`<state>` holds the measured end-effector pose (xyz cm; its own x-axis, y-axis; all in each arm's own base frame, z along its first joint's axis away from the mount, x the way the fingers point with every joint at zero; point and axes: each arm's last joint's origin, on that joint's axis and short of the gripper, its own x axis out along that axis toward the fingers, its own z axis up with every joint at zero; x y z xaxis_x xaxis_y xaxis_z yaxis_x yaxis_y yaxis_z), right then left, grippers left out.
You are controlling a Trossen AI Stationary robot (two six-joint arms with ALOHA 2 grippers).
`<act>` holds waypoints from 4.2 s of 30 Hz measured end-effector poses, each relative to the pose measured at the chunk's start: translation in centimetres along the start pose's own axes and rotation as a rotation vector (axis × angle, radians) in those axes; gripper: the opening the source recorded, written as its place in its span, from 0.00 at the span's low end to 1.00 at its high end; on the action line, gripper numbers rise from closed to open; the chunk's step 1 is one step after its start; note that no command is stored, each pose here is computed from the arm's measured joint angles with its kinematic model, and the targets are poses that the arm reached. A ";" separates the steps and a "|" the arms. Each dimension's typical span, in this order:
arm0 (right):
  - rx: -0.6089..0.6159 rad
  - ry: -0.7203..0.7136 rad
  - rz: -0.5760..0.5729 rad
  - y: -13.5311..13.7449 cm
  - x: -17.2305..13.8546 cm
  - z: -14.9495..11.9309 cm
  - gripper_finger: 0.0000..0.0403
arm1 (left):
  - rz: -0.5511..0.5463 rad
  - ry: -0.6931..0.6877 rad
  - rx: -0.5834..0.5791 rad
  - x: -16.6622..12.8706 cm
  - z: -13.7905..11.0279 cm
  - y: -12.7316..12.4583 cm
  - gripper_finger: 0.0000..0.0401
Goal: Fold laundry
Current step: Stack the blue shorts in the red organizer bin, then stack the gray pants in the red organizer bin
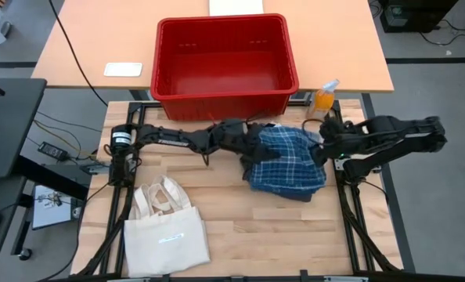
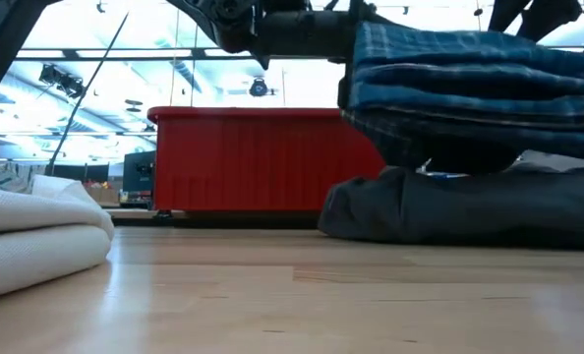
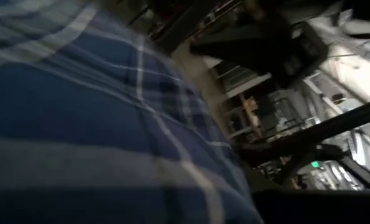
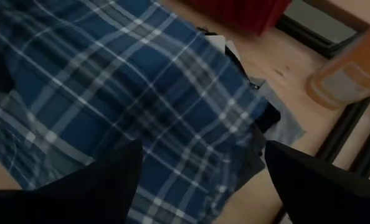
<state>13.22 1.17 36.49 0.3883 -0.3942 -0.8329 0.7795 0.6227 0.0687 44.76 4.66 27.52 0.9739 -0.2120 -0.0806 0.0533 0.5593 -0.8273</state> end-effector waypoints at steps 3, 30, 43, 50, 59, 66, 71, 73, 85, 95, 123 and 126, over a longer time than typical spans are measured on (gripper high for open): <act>0.033 -0.008 0.010 -0.6 -0.4 -0.1 0.86 | -0.043 -0.024 0.003 -0.5 1.0 -0.3 0.04; 0.198 -0.175 0.008 -1.5 -1.2 0.3 0.86 | 0.164 -0.465 0.323 -12.0 22.4 -2.5 0.03; 0.088 -0.240 -0.098 -0.2 0.8 1.2 0.86 | 0.187 -0.744 0.231 -19.8 28.9 5.6 0.03; -0.061 -0.313 -0.103 0.0 4.0 3.7 0.86 | 0.236 -0.761 0.206 -20.3 29.5 9.9 0.03; -0.014 -0.345 0.023 -0.6 6.7 7.0 0.86 | 0.617 -0.523 -0.036 -21.3 27.1 20.5 0.04; -0.040 -0.325 -0.013 -1.5 7.3 7.6 0.86 | 0.849 -0.420 -0.267 -23.6 25.0 24.5 0.21; 0.002 -0.326 -0.047 -2.5 7.7 8.2 0.86 | 0.880 -0.373 -0.216 -23.8 24.9 23.9 0.42; 0.010 -0.322 -0.046 -2.8 7.8 8.3 0.86 | 0.855 -0.372 -0.206 -24.0 25.1 23.3 0.51; 0.051 -0.319 -0.062 -3.9 8.0 8.8 0.86 | 1.185 -0.378 0.186 -26.0 26.4 15.9 0.75; 0.029 -0.338 -0.005 -4.1 8.0 9.3 0.86 | 1.236 -0.362 0.598 -22.0 25.2 4.9 0.75; -0.048 0.209 0.393 -2.4 12.2 4.8 0.86 | 0.330 0.313 -0.013 -8.6 -2.4 7.7 0.48; 0.003 0.287 0.367 -1.9 14.4 3.6 0.86 | 0.337 0.282 -0.115 -8.5 -3.9 8.0 0.48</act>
<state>19.13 -8.10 26.40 0.4873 0.0554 -0.8715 0.6176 0.6836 0.3888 36.04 7.86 19.42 0.8339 -0.2518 -0.4911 -0.2971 0.5452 -0.7839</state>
